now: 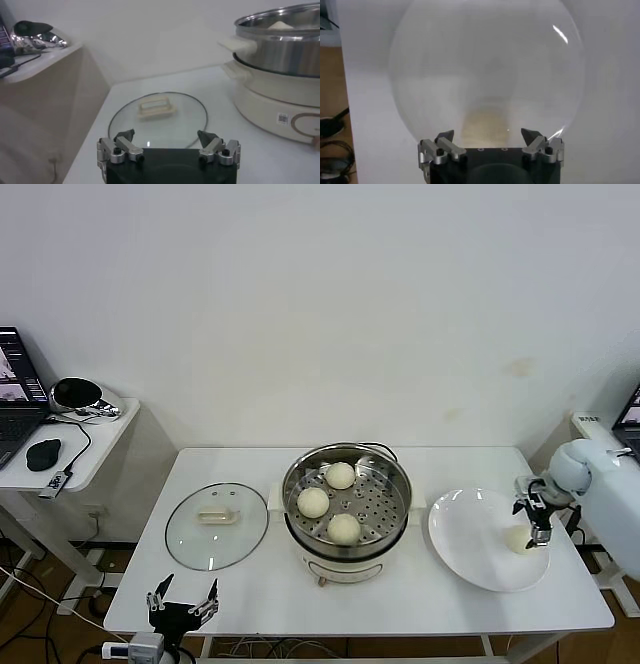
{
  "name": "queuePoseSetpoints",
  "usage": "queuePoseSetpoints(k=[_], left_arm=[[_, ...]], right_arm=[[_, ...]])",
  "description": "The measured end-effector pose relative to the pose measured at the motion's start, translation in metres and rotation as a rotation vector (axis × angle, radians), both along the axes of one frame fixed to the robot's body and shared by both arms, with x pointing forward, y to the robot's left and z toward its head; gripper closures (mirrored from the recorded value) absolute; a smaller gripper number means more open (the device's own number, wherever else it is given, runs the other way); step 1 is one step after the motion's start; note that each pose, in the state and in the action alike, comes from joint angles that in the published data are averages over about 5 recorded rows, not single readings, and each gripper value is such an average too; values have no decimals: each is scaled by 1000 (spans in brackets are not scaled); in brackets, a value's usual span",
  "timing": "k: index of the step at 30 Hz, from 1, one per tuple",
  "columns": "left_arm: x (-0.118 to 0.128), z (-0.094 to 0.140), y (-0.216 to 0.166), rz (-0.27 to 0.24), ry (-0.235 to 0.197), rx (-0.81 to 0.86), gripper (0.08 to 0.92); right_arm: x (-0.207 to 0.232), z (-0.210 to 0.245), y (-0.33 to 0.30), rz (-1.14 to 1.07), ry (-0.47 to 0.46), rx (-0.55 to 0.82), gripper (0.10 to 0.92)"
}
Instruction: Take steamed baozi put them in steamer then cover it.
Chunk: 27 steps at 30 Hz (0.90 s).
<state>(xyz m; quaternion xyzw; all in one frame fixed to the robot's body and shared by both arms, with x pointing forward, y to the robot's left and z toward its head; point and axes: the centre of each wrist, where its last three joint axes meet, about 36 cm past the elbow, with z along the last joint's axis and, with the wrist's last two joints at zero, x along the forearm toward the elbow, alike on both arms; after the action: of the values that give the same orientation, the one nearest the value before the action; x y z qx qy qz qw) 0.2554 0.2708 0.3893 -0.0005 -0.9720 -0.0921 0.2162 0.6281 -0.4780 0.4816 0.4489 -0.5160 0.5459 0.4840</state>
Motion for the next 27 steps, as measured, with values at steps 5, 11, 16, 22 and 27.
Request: queuePoseSetpoints(k=[5,11,16,22,27], left_arm=[[2,-1,0,0,-2,-3,177],[4,-3,0,1,1,-4,177],[3,-5,0,5,5,-5,177],[3,-7,0,6,9,-6,177],[4,-8,0,5,10,-7,177]], right_arm=[[0,-14,-2,-5,17,-1,200],[2,-20,-5,-11,19,-2,200],[2,-25,-7,-14,18,0,200],[4,-27,-9,-18,14,-3,200],[3,-28,-12,-20,13,-8,210]])
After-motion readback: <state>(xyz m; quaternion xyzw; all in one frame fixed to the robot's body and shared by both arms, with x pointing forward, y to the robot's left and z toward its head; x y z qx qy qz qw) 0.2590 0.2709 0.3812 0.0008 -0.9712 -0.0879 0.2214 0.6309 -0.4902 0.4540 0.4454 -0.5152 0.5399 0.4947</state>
